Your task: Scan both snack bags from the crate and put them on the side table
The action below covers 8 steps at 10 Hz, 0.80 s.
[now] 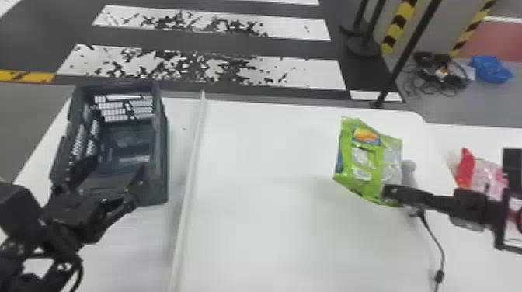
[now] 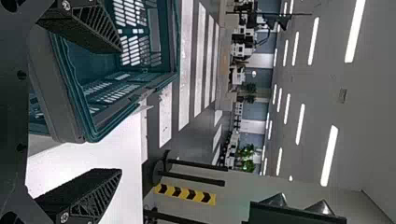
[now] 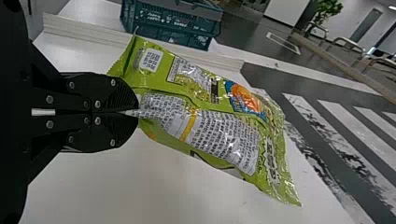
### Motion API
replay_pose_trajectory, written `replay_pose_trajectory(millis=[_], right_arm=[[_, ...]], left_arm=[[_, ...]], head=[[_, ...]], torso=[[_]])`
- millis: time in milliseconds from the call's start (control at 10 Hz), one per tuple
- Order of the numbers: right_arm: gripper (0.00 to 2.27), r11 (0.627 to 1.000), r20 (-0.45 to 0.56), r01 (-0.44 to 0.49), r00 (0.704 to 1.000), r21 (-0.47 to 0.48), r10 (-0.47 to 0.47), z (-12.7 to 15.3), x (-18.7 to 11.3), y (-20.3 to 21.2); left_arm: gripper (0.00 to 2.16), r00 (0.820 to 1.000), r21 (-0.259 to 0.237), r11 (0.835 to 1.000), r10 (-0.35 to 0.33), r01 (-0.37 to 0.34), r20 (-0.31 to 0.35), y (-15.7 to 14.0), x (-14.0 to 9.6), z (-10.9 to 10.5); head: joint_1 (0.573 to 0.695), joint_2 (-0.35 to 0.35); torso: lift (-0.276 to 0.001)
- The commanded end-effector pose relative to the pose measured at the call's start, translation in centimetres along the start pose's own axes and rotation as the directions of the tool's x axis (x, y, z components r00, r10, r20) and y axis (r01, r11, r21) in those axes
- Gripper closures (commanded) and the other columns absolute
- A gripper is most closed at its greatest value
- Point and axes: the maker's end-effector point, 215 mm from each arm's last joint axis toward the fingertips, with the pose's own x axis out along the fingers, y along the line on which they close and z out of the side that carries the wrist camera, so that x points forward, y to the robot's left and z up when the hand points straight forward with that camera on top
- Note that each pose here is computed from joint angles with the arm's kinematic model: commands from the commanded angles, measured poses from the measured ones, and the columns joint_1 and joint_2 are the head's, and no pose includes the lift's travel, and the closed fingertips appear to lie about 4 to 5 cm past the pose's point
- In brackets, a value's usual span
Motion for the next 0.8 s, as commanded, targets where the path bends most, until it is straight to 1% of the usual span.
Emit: replay_pose_trajectory(millis=[0,100,200,300,400,500,600,700], right_arm=[[2.24,0.999,0.131,0.031,0.991,-0.008,-0.030,4.3,-3.0,-0.5],[2.24,0.995,0.212,0.102,0.972,-0.005,-0.098,6.8,-4.9,-2.5],[2.24,0.991,0.285,0.131,0.949,0.036,-0.136,8.8,-6.8,-4.3],[2.24,0.983,0.344,0.165,0.921,0.079,-0.182,10.4,-8.4,-6.4],[2.24,0.963,0.422,0.249,0.866,0.099,-0.267,12.3,-10.3,-9.4],[2.24,0.934,0.479,0.328,0.803,0.139,-0.353,13.6,-12.2,-12.7],[2.24,0.905,0.519,0.386,0.744,0.180,-0.421,14.7,-13.6,-15.8],[2.24,0.871,0.554,0.442,0.679,0.216,-0.482,15.4,-15.0,-18.4]], left_arm=[[0.09,1.000,0.000,1.000,0.001,-0.001,0.000,0.1,-0.1,0.0],[0.09,1.000,0.001,1.000,0.004,-0.004,-0.002,0.2,-0.1,0.0],[0.09,1.000,0.002,1.000,0.005,-0.005,-0.003,0.3,-0.2,-0.1],[0.09,1.000,0.002,1.000,0.004,-0.004,0.001,0.2,-0.2,0.1],[0.09,1.000,0.002,1.000,0.003,-0.003,0.001,0.2,-0.2,0.1],[0.09,1.000,0.003,1.000,0.004,-0.004,0.001,0.2,-0.2,0.1],[0.09,1.000,0.003,1.000,0.004,-0.004,0.001,0.2,-0.2,0.1],[0.09,1.000,0.002,1.000,0.005,-0.005,0.002,0.2,-0.2,0.1]], head=[[0.695,-0.119],[0.695,-0.154],[0.695,-0.194],[0.695,-0.216],[0.695,-0.260],[0.695,-0.305],[0.695,-0.350],[0.695,-0.350]], torso=[[-0.087],[-0.087],[-0.087],[-0.087],[-0.087],[-0.087],[-0.087],[-0.087]])
